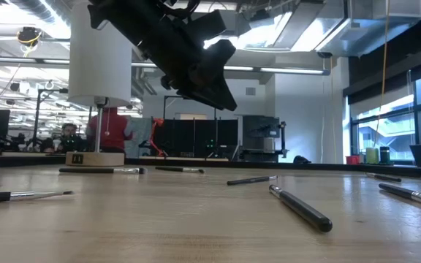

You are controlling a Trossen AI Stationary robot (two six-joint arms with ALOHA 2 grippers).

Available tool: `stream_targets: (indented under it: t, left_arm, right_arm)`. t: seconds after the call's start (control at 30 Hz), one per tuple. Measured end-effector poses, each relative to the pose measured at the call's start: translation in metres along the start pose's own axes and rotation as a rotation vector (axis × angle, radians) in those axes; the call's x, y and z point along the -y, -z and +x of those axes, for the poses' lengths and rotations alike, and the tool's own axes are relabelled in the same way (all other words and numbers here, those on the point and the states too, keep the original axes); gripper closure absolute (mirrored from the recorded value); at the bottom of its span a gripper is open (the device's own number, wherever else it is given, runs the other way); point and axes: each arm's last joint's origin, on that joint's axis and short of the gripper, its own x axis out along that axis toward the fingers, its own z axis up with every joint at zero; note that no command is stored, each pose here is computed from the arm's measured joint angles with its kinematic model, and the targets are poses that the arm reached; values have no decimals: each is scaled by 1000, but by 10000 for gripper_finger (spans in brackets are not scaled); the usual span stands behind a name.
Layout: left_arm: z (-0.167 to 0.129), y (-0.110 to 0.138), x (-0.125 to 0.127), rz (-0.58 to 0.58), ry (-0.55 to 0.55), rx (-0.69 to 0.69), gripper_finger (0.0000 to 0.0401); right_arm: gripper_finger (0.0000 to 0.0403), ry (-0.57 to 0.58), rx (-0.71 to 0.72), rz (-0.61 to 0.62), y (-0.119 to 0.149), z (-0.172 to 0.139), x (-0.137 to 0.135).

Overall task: Put items in baskets/containers
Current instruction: Put the foundation brush into the transparent organizer

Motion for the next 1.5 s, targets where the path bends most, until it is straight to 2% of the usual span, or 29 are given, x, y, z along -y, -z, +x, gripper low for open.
stream_targets:
  t: [0.2, 0.33, 0.43, 0.53, 0.63, 0.77, 0.87, 1.07, 1.2, 1.33, 1.5]
  left_arm:
    - [3, -1, -4, 1, -17, -1, 244]
    - [6, -2, -9, -14, -30, -3, 244]
    - [9, -3, -12, -29, -33, -7, 244]
    - [10, -3, -13, -39, -38, -10, 244]
    - [10, -3, -13, -33, -36, -11, 244]
    - [8, -1, -11, 16, -15, -22, 244]
    - [8, -1, -10, 36, -11, -22, 244]
    - [8, -1, -11, 43, -17, -25, 244]
    - [8, 1, -12, 58, -44, -35, 244]
    - [6, 3, -12, 77, -80, -40, 244]
    - [6, 5, -13, 90, -101, -57, 244]
  right_arm:
    - [291, 92, 117, 46, -16, -23, 15]
    - [300, -3, 307, 117, -35, -39, 19]
    - [312, 53, 357, 186, -50, -35, 25]
    - [327, 185, 298, 202, -66, -14, 34]
    - [341, 312, 181, 258, -81, 8, 49]
    - [346, 380, 76, 307, -104, 20, 69]
    - [335, 348, 66, 327, -124, 26, 79]
    - [287, 173, 87, 350, -164, 38, 91]
    - [260, 169, 38, 398, -178, 49, 102]
    - [263, 143, -90, 434, -189, 66, 112]
    - [284, 191, -178, 449, -200, 86, 124]
